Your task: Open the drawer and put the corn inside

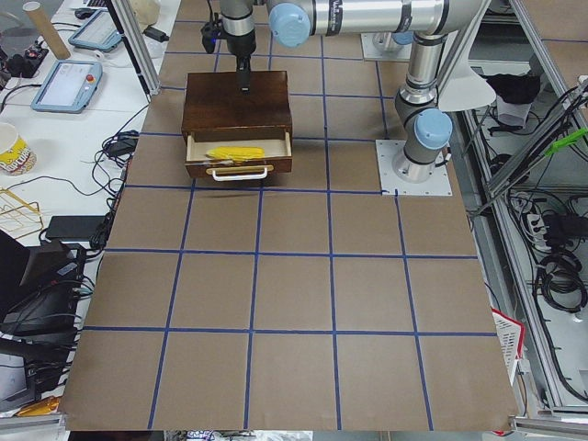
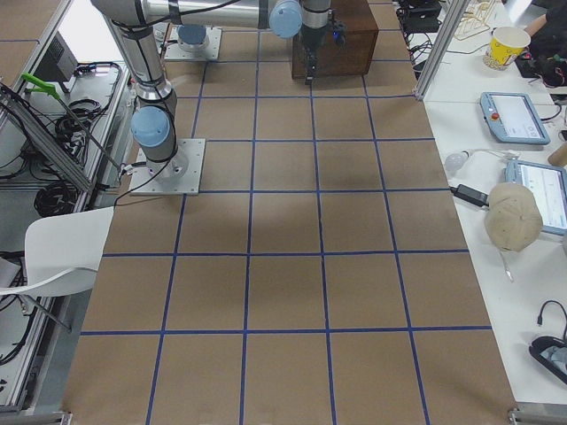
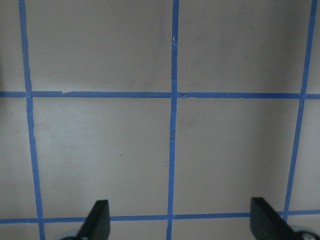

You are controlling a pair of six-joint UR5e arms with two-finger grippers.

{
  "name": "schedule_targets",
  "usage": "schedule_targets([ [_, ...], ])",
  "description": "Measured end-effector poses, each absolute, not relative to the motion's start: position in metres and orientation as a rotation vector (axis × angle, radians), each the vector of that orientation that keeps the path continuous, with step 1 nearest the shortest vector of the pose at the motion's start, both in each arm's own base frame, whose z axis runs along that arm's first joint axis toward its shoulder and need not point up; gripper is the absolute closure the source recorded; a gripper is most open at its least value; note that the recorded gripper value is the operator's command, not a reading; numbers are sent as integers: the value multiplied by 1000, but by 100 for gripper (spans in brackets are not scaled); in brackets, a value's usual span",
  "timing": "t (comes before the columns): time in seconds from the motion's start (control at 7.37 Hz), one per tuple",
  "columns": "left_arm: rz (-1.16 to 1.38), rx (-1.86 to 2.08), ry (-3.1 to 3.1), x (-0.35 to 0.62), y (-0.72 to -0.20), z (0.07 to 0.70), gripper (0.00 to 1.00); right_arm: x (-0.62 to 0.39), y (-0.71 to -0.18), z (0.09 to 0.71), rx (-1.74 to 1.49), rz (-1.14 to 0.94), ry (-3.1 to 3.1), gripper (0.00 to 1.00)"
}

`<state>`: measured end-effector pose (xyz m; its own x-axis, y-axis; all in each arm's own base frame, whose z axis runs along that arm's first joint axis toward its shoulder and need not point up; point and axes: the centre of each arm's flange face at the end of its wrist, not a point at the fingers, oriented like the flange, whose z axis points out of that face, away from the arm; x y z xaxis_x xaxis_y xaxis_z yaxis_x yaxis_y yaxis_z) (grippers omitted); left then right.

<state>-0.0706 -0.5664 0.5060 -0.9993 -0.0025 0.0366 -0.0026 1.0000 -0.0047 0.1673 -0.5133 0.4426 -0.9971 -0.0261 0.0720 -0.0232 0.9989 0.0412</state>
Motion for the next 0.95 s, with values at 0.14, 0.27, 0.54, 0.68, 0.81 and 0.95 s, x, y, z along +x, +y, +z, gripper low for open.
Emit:
schedule_targets([
  [0.14, 15, -17, -3106, -102, -548, 514, 0, 167, -513, 443, 38, -62, -3069, 0],
  [0.27, 26, -34, -3107, -127, -527, 521, 0, 167, -513, 443, 38, -62, -3069, 0],
  [0.54, 79, -73, -3134, -145, -491, 536, 0, 167, -513, 443, 38, -62, -3068, 0],
  [0.68, 98, -78, -3151, -144, -484, 540, 0, 167, -513, 442, 38, -62, -3067, 0],
  [0.81, 109, -72, -3159, -140, -483, 542, 0, 167, -513, 442, 38, -63, -3066, 0],
  [0.95, 153, -62, -3160, -138, -488, 545, 0, 167, -513, 442, 38, -63, -3066, 0],
])
